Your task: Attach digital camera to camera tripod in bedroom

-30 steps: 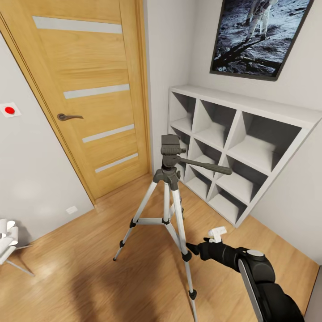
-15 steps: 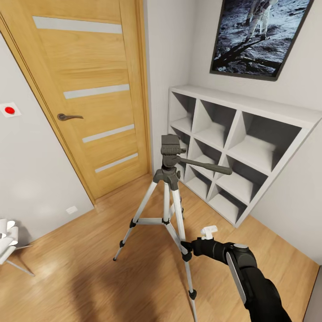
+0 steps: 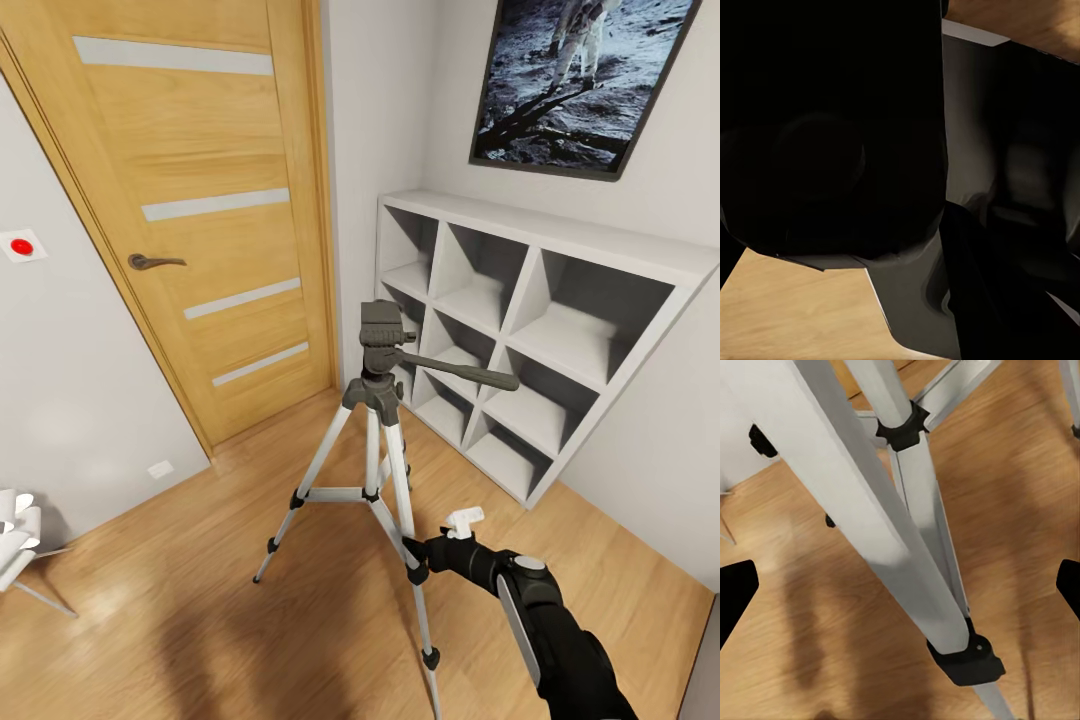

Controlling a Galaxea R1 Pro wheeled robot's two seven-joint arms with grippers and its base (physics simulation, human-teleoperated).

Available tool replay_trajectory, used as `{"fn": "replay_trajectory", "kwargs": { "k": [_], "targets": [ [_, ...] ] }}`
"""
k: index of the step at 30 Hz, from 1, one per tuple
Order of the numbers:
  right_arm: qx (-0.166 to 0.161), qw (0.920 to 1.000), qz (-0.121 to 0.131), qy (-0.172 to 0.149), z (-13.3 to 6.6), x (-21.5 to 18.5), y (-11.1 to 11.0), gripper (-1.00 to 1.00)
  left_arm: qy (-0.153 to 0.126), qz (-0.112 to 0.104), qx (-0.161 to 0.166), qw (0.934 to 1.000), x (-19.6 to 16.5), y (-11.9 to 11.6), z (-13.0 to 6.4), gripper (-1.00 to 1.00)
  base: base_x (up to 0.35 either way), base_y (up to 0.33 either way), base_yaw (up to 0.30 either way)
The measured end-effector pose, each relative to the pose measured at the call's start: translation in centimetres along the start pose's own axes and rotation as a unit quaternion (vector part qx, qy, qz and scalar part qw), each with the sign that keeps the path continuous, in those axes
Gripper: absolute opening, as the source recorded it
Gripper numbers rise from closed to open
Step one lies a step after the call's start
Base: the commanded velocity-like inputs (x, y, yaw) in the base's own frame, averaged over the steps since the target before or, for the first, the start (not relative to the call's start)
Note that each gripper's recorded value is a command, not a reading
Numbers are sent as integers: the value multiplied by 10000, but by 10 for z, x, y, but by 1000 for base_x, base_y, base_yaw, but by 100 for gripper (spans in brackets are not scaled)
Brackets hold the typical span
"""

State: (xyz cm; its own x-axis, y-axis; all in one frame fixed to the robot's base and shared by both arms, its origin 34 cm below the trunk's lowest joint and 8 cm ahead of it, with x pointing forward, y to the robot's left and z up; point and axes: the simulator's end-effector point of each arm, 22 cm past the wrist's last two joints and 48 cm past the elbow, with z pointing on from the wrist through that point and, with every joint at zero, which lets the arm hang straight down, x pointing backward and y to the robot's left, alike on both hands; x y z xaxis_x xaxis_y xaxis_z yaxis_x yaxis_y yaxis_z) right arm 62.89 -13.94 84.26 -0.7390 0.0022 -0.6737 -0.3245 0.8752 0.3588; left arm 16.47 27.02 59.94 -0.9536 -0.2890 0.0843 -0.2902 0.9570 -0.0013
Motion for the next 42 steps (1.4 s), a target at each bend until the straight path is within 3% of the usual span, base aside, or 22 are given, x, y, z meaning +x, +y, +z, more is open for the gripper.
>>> {"fn": "replay_trajectory", "kwargs": {
  "k": [8, 14, 19, 25, 42],
  "targets": [
    [-61, 10000, -3, -32, 6, 7, 6, 100, -1, 0, 0, 10000, 0, 0, 0, -100, 0, 0, 0],
    [-168, 9996, -30, -226, 13, 1, 19, 100, -1, 0, 0, 10000, 0, 0, 0, -100, 0, 0, 0],
    [-195, 9994, -56, -279, 20, -5, 19, 100, 0, 0, 0, 10000, 0, 0, 0, -100, 0, 0, 0],
    [-260, 9993, -75, -275, 41, -11, 16, 100, 0, 0, 0, 10000, 0, 0, 0, -100, 0, 0, 0],
    [-267, 9988, -136, -378, 47, -12, 15, 100, -1, 0, 0, 10000, 0, 0, 0, -100, 0, 0, 0]
  ]
}}
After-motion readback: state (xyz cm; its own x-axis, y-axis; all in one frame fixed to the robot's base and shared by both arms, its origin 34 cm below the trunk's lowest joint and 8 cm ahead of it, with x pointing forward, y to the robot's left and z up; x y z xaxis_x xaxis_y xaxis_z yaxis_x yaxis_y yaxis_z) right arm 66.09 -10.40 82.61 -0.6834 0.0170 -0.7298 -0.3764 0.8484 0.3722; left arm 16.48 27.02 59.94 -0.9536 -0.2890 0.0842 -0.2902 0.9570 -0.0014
